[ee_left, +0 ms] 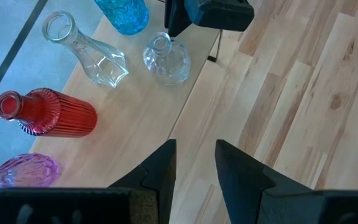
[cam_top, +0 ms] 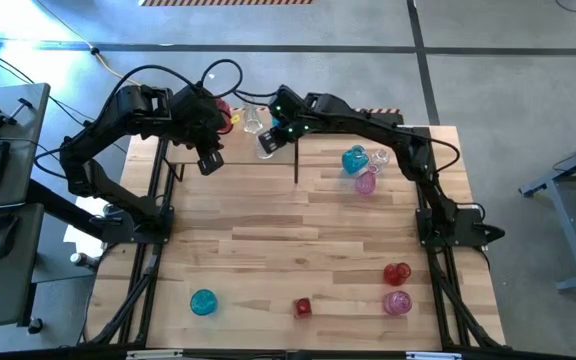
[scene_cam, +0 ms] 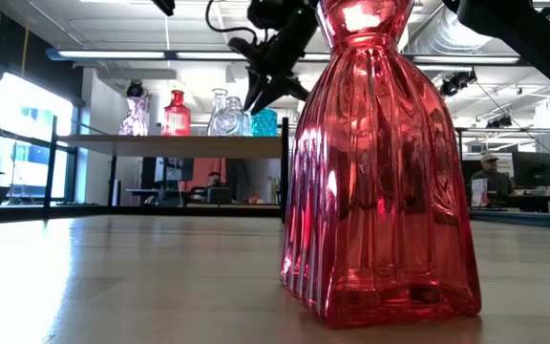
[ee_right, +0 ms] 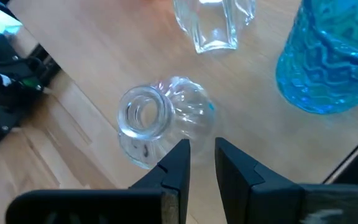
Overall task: Sort vases onto shelf
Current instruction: Put the bottom transparent vase on the shelf aligned with the other transparent vase
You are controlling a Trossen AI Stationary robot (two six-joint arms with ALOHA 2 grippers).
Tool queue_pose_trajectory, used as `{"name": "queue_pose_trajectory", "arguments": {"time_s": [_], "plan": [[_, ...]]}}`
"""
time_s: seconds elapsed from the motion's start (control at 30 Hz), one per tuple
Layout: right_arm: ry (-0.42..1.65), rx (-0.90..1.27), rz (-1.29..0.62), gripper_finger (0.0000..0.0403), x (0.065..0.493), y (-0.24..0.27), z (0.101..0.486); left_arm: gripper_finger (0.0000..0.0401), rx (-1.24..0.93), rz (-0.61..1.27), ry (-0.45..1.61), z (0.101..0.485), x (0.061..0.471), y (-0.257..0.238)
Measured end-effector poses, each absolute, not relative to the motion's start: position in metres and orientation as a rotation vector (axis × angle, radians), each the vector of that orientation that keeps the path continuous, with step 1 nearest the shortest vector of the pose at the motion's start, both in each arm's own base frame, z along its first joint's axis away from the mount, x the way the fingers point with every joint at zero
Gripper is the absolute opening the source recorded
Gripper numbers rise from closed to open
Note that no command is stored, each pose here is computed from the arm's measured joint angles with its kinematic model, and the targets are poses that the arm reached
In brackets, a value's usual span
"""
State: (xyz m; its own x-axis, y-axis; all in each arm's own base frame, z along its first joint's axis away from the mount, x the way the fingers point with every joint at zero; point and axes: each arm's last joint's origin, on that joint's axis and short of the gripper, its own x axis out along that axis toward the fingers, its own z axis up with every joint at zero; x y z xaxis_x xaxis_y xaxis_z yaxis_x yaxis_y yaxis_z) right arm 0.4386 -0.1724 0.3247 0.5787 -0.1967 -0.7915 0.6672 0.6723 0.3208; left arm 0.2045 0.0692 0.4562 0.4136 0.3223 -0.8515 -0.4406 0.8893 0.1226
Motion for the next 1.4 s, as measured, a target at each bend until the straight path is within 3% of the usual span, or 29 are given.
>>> {"name": "queue_pose_trajectory", "arguments": {"time_s": [1.4], "plan": [[0.597, 0.657, -0.511, 0.0055, 0.468, -0.161, 0.326, 0.0104, -0.145, 0.491, 1.035, 0.456, 0.205, 0.069]]}}
